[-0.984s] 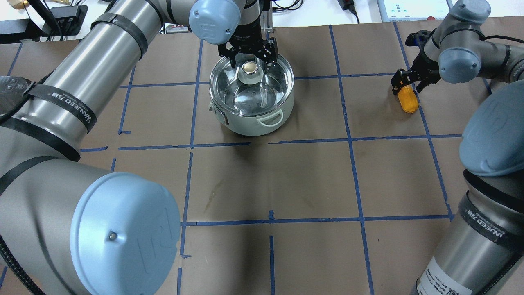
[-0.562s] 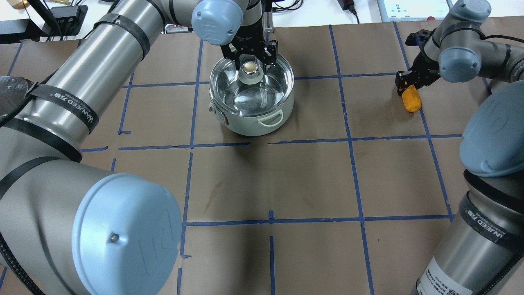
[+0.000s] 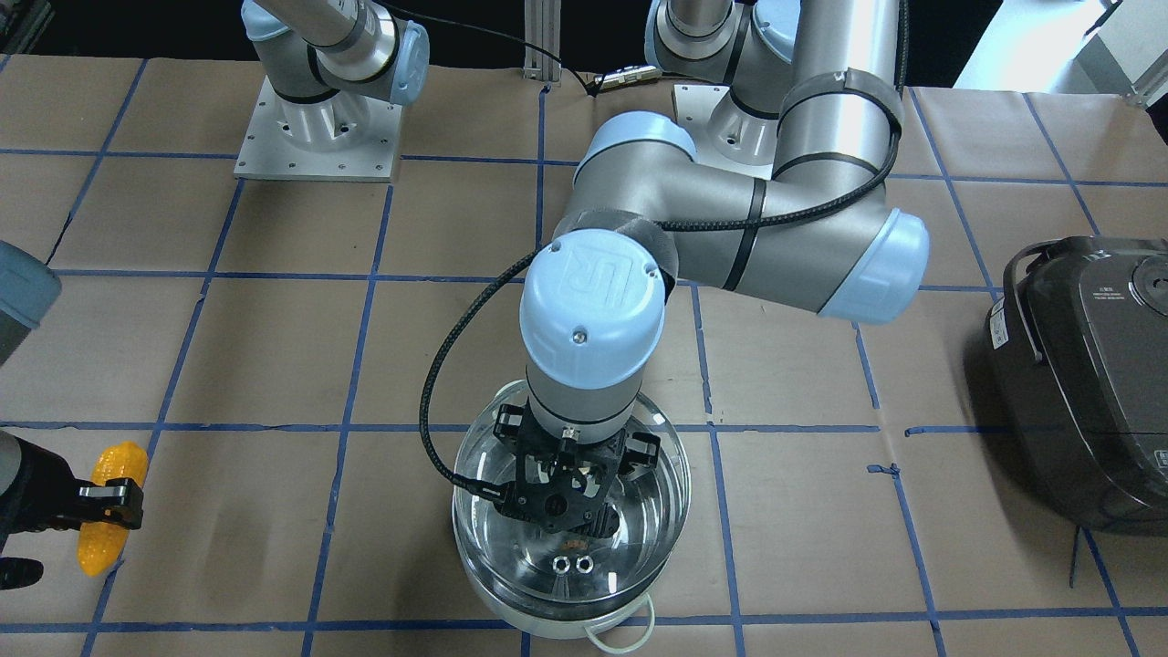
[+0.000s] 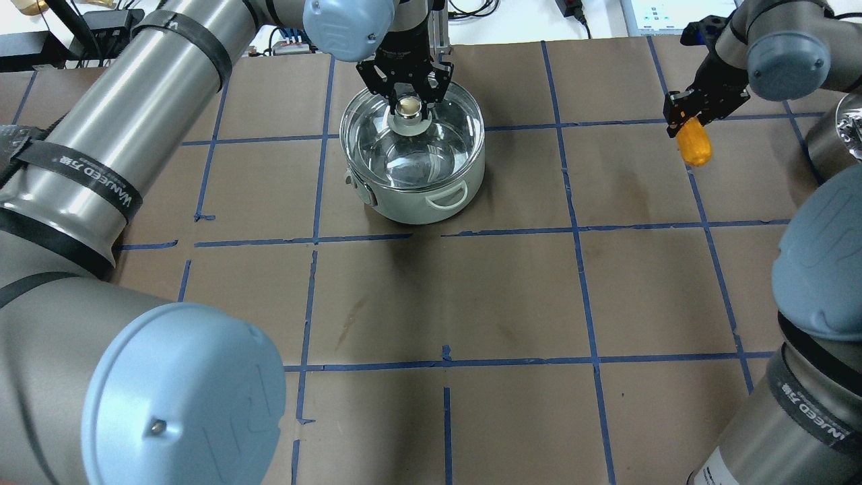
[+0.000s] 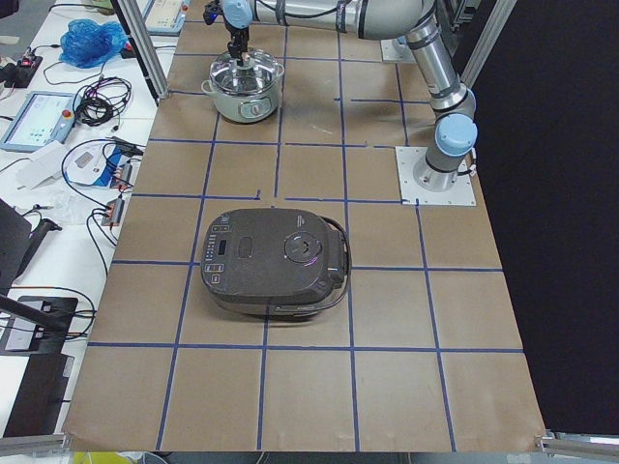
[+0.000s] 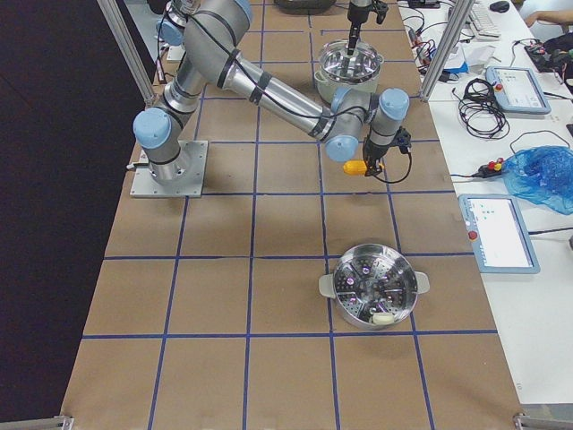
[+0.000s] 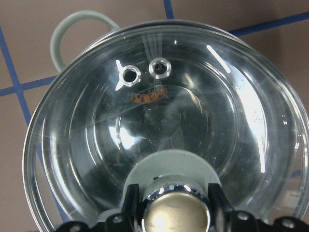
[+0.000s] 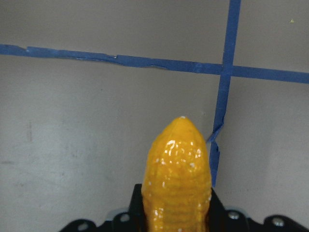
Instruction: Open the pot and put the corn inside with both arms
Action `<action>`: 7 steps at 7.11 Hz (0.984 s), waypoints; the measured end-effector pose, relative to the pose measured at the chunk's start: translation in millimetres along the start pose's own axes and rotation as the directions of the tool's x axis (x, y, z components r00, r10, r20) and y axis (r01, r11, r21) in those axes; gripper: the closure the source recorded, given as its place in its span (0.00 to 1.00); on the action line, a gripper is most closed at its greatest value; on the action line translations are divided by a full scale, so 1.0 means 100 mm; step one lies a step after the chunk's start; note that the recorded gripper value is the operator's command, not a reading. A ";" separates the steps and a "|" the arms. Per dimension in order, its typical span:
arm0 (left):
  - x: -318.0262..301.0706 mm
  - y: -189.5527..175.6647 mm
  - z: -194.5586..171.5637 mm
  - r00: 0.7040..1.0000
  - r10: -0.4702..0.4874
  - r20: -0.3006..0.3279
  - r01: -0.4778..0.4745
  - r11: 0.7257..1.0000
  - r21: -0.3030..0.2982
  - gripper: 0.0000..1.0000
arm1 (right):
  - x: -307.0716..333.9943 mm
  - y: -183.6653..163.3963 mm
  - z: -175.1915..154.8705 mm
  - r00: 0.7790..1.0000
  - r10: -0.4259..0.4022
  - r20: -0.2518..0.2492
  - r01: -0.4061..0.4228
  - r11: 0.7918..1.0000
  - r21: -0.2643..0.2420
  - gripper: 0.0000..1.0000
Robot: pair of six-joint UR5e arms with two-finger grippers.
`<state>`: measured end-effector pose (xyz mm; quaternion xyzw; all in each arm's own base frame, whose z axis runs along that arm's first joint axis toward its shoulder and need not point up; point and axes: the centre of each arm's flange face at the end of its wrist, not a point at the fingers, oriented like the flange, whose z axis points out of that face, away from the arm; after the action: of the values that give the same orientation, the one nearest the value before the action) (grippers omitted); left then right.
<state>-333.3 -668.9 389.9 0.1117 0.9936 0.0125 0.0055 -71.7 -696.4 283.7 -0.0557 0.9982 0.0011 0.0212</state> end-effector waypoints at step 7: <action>-2.17 0.60 -0.85 0.995 -0.102 -0.007 0.102 0.995 -0.006 0.95 | -3.24 -0.49 -0.89 0.998 0.059 -0.007 -0.058 0.993 0.099 0.92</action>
<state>-109.3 -661.2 477.7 0.0610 0.9980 0.0155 0.0029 251.9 -709.5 386.4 -0.0253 0.9983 -0.0480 0.0188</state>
